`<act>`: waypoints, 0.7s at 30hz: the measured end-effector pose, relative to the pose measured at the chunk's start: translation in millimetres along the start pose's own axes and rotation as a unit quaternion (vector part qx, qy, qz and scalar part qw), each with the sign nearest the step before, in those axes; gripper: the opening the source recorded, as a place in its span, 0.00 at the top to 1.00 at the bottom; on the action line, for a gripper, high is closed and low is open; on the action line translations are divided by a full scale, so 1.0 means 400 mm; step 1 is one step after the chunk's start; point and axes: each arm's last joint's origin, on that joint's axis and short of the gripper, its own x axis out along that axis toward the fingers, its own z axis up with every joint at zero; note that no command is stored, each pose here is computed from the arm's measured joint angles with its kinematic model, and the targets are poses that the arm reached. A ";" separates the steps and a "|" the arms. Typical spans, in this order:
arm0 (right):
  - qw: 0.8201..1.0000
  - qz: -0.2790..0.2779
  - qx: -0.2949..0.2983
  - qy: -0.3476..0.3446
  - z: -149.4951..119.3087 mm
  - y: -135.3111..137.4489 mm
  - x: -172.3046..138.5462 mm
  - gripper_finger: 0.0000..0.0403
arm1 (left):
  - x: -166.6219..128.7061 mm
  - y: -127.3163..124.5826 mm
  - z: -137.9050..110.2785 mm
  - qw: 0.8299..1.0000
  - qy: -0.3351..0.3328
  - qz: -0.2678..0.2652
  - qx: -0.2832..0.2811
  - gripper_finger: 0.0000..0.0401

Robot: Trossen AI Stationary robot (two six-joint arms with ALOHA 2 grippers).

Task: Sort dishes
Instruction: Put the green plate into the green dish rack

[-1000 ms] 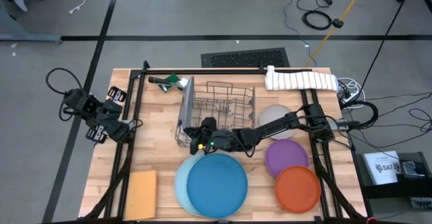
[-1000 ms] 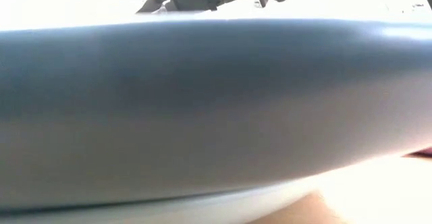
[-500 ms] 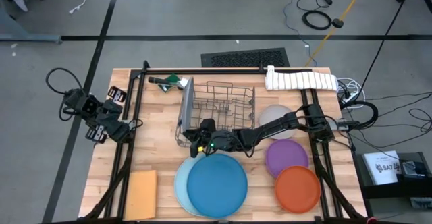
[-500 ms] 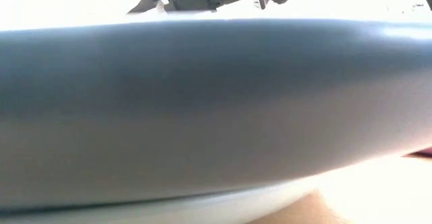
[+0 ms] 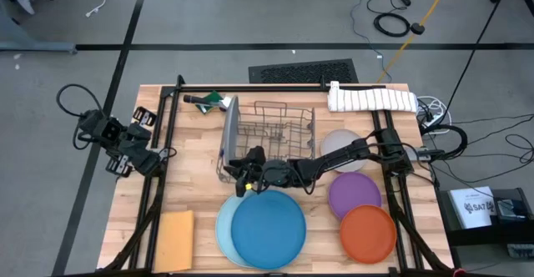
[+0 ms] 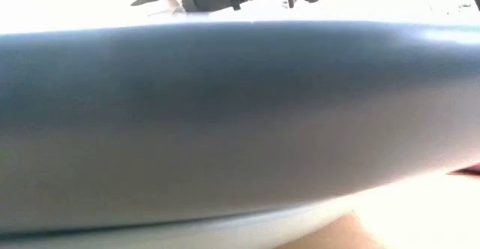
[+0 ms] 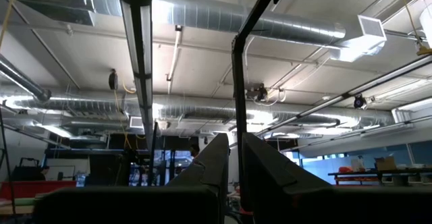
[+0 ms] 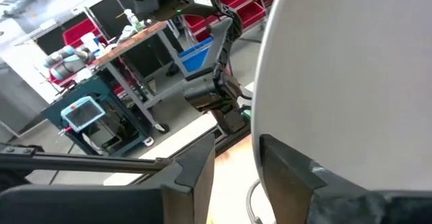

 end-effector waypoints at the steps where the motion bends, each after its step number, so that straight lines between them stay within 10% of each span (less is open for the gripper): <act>1: 1.000 0.003 0.000 -0.001 0.001 0.001 0.000 0.70 | 0.000 0.000 0.000 1.000 0.000 0.000 0.000 0.89; 21: 0.999 0.042 -0.011 0.021 0.002 0.010 -0.002 0.53 | 0.000 0.000 0.000 1.000 0.000 0.000 0.000 0.89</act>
